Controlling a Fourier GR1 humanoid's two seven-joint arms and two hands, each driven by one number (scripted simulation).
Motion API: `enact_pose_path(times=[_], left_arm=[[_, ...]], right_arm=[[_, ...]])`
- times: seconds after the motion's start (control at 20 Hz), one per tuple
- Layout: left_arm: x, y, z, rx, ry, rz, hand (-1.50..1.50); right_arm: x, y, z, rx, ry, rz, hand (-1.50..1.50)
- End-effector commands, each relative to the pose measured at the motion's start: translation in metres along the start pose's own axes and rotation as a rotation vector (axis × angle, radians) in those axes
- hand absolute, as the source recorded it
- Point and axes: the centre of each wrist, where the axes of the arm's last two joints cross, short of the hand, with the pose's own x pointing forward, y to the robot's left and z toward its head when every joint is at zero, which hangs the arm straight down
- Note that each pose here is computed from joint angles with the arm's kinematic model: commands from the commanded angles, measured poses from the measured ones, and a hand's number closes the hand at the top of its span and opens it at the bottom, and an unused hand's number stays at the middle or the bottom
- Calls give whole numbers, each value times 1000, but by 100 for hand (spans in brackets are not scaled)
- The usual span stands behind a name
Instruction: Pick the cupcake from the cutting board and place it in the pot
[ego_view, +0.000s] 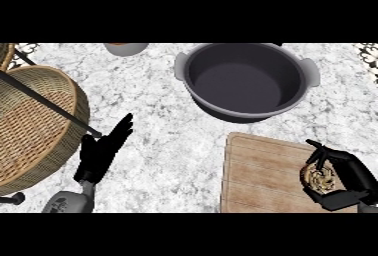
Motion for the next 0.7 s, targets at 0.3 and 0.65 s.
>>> enact_pose_path(times=[0.3, 0.65], left_arm=[[17, -5, -12, -45, -42, -16, 0], [18, -10, -17, -45, -29, -14, 0]], right_arm=[[74, -111, -54, 141, -155, 93, 150], [83, -126, -66, 161, -209, 187, 150]])
